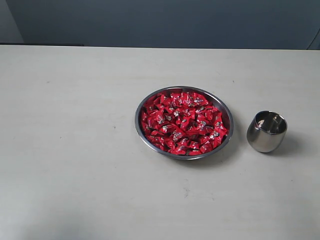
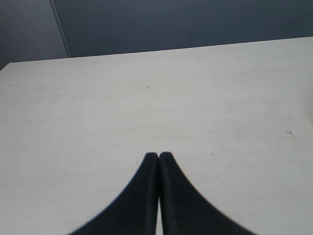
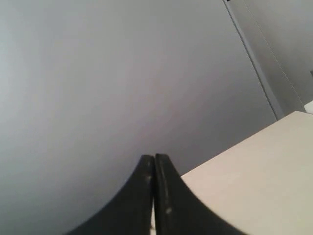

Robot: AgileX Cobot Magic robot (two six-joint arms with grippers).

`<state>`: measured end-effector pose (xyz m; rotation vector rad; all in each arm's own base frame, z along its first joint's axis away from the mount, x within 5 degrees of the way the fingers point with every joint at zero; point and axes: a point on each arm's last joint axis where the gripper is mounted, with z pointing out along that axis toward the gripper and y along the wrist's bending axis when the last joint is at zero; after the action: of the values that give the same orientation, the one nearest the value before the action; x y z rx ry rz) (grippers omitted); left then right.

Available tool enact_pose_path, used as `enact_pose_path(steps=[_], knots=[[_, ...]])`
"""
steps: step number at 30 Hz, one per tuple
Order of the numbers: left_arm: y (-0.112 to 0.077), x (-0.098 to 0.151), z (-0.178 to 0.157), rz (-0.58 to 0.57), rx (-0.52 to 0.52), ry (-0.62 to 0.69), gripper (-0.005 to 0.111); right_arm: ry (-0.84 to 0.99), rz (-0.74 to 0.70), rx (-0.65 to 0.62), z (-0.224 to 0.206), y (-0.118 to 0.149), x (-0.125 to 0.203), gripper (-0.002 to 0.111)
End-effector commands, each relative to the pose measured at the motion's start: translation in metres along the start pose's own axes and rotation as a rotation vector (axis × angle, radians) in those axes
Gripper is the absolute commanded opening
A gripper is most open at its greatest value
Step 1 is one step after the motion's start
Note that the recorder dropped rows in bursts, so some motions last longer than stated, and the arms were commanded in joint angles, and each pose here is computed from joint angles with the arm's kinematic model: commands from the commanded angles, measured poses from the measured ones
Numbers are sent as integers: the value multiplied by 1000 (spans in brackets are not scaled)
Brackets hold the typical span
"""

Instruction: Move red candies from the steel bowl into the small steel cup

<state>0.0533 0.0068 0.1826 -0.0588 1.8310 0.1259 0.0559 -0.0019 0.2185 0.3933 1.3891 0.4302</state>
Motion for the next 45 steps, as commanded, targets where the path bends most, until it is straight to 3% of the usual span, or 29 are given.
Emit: enact_pose_path(steps=[1, 9, 13, 15, 19, 21, 23, 25, 27, 33, 38, 41, 45], knots=[[0, 0, 0, 1, 4, -13, 0, -9, -10, -8, 0, 0, -1, 0], [0, 0, 0, 1, 4, -13, 0, -108, 11, -35, -2, 9, -20, 0], [0, 0, 0, 1, 4, -13, 0, -113, -151, -59, 12, 36, -60, 0], [0, 0, 0, 1, 4, -13, 0, 14, -254, -32, 39, 52, -79, 0], [0, 0, 0, 1, 4, -13, 0, 314, -460, 2, 137, 78, -100, 0], [0, 0, 0, 1, 4, -13, 0, 554, -582, -97, 197, 101, -82, 0], [0, 0, 0, 1, 4, -13, 0, 728, -622, -282, 234, 132, -53, 0], [0, 0, 0, 1, 4, -13, 0, 899, -625, -489, 256, 157, -11, 0], [0, 0, 0, 1, 4, -13, 0, 1002, -607, -567, 269, 166, 27, 0], [0, 0, 0, 1, 4, -13, 0, 1238, -591, -607, 270, 161, 102, 2], [0, 0, 0, 1, 4, -13, 0, 1391, -643, -637, 262, 156, 145, 26], [0, 0, 0, 1, 4, -13, 0, 1500, -583, -541, 258, 148, 158, 35], [0, 0, 0, 1, 4, -13, 0, 1582, -612, -405, 257, 134, 167, 36]])
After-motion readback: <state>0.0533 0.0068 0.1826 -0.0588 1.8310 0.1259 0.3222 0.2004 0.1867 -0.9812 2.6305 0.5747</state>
